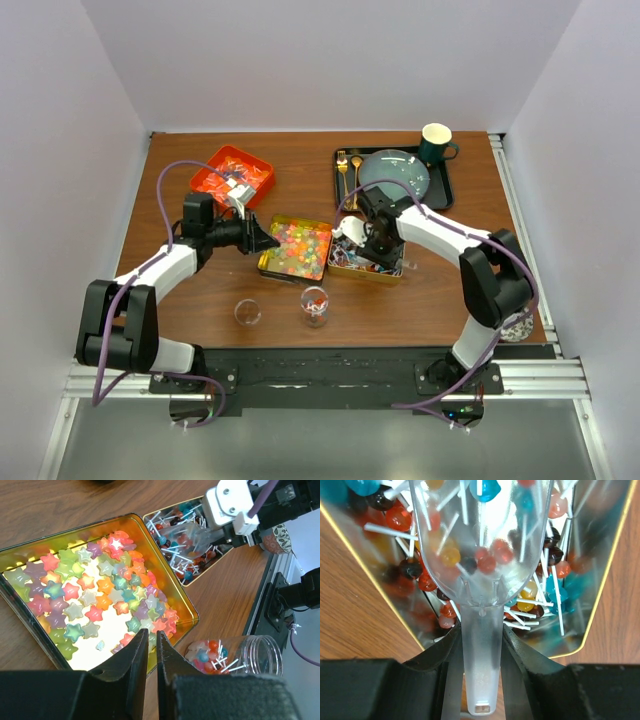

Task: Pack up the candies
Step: Scoop the fake candies from the storage box, then place the fake candies in the packing bottle.

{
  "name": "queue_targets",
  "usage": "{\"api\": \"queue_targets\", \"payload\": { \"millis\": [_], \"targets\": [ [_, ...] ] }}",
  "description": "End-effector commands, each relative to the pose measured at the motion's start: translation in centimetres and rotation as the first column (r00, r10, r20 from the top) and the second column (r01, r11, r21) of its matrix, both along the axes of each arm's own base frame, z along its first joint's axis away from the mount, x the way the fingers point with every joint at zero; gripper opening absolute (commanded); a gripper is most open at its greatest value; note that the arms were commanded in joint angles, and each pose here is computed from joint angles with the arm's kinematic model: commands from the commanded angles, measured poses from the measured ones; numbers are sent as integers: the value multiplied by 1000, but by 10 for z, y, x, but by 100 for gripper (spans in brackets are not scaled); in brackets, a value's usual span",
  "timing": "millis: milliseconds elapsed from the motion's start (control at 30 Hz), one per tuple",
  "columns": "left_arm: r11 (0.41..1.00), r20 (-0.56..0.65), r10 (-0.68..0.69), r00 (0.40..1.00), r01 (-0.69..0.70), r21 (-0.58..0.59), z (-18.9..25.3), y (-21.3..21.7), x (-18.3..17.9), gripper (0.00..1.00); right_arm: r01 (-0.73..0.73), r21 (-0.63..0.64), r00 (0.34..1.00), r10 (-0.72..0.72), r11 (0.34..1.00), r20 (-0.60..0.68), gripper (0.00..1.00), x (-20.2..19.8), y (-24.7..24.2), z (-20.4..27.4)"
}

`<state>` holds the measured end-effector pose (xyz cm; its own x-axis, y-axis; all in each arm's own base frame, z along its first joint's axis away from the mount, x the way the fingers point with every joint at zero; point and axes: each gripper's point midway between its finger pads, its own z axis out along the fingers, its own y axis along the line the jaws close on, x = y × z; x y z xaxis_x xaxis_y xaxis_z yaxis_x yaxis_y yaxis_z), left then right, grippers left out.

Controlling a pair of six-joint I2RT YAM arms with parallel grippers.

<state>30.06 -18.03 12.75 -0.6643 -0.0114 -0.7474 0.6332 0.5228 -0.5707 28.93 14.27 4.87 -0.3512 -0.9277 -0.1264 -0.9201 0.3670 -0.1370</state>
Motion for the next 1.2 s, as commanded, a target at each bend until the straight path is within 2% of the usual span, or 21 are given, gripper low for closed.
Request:
{"api": "queue_targets", "payload": {
  "millis": [0, 167, 533, 700, 800, 967, 1100, 1167],
  "targets": [
    [1000, 61, 8, 998, -9, 6, 12, 4, 14, 17, -22, 133, 996, 9, 991, 94, 0, 10, 17, 20],
    [1000, 67, 18, 998, -18, 8, 13, 7, 16, 17, -14, 167, 994, -5, 986, 111, 0, 7, 12, 26],
    [999, 83, 35, 996, -35, 4, 17, 11, 18, 17, -14, 135, 991, -3, 991, 131, 0, -4, -12, 35],
    [999, 96, 42, 995, -42, 5, 21, 12, 18, 18, -47, 149, 984, 20, 988, 176, 0, -10, -16, 61],
    [998, 100, 65, 993, -67, 16, 20, 16, 20, 22, -79, 165, 978, 45, 983, 202, 0, -14, -15, 81],
    [992, 121, 119, 985, -124, 31, 27, 28, 28, 25, -139, 236, 970, 84, 962, 228, 0, -22, -5, 118],
    [944, 155, 271, 950, -293, 152, 21, 59, 50, 28, -202, 258, 966, 148, 945, 213, 0, -36, 5, 151],
    [927, 160, 308, 938, -333, 170, 20, 71, 54, 30, -243, 241, 959, 195, 939, 207, 0, -44, 10, 159]
  ]
}}
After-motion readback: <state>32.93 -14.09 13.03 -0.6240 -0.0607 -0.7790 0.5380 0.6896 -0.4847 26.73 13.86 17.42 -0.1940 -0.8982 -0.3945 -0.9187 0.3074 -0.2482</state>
